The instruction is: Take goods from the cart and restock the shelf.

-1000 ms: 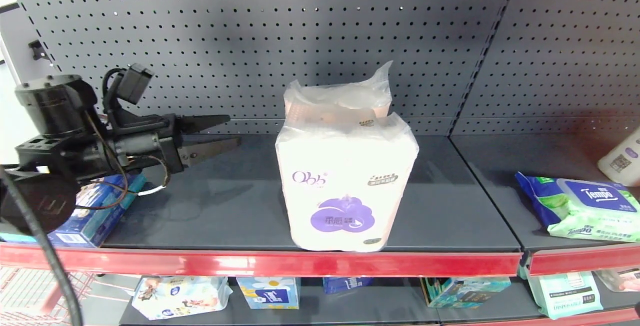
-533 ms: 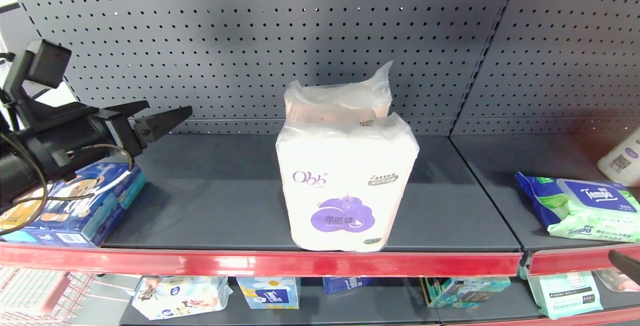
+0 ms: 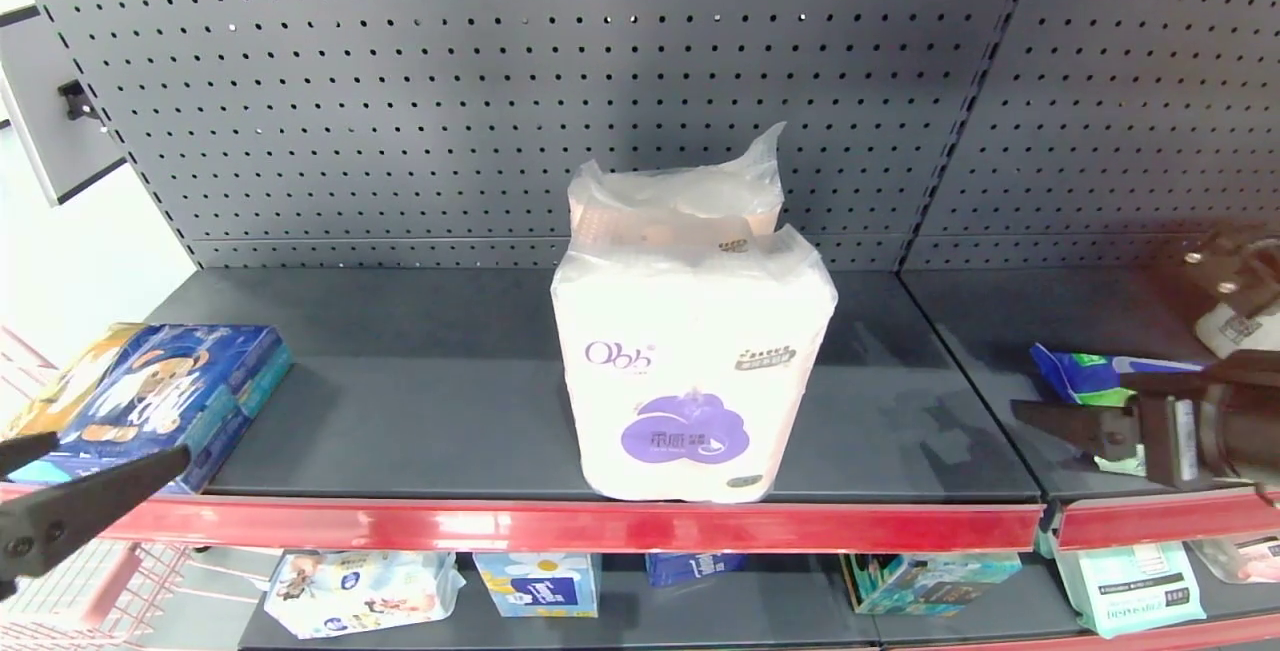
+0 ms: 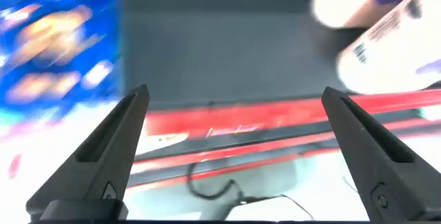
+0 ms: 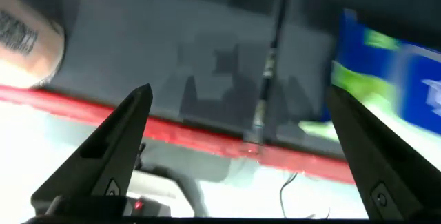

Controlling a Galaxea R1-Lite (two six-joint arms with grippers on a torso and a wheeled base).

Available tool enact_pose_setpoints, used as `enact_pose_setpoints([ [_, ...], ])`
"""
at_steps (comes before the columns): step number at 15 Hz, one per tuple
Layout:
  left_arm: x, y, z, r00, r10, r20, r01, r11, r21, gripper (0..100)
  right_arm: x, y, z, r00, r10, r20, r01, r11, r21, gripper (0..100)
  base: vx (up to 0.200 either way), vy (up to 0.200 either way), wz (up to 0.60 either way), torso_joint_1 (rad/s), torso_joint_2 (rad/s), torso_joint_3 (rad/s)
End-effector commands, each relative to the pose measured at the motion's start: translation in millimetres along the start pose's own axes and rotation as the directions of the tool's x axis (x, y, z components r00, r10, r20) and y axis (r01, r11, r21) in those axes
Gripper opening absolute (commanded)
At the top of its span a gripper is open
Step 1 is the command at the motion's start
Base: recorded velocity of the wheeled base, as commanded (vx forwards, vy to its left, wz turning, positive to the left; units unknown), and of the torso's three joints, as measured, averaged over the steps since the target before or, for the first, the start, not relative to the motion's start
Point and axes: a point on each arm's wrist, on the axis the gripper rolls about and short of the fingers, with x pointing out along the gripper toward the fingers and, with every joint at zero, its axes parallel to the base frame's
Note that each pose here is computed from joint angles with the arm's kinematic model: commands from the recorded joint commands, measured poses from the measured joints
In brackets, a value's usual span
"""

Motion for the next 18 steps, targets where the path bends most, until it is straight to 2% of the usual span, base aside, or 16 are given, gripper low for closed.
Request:
enact_pose_setpoints([
  [1, -25.4, -1.8, -15.6, 0.997, 0.017, 0.08, -0.018, 1.0, 0.014, 100, 49.3, 29.5, 11.3, 0.991, 0.074, -0.113, -0.075, 0.997, -0.001, 100, 0.0, 0.0, 0.0, 0.0, 0.0, 0.0],
  [3, -24.2, -0.5, -18.6, 0.996, 0.054, 0.073, -0.055, 0.998, 0.013, 100, 62.0, 42.8, 7.8, 0.983, 0.094, -0.157, -0.096, 0.995, -0.006, 100, 0.0, 0.0, 0.0, 0.0, 0.0, 0.0],
  [4, -23.3, -0.2, -18.7, 0.996, 0.059, 0.07, -0.061, 0.998, 0.028, 100, 75.4, 50.4, 0.3, 0.976, 0.081, -0.203, -0.088, 0.996, -0.023, 100, 0.0, 0.0, 0.0, 0.0, 0.0, 0.0],
  [6, -23.6, -0.3, -18.7, 0.996, 0.059, 0.072, -0.062, 0.997, 0.046, 100, 84.9, 62.3, -3.5, 0.975, 0.104, -0.196, -0.112, 0.993, -0.03, 100, 0.0, 0.0, 0.0, 0.0, 0.0, 0.0],
  [8, -23.6, -0.3, -18.7, 0.996, 0.059, 0.072, -0.062, 0.997, 0.046, 100, 99.0, 79.9, -2.0, 0.978, 0.118, -0.173, -0.127, 0.991, -0.039, 100, 0.0, 0.0, 0.0, 0.0, 0.0, 0.0],
  [11, -23.3, -0.2, -19.3, 0.996, 0.059, 0.07, -0.063, 0.997, 0.046, 100, 102.3, 93.9, -2.3, 0.973, 0.143, -0.18, -0.152, 0.988, -0.036, 100, 0.0, 0.0, 0.0, 0.0, 0.0, 0.0],
  [18, -22.6, 0.1, -21.9, 0.996, 0.057, 0.064, -0.06, 0.997, 0.046, 100, 110.2, 102.0, 2.0, 0.974, 0.143, -0.177, -0.152, 0.988, -0.039, 100, 0.0, 0.0, 0.0, 0.0, 0.0, 0.0],
])
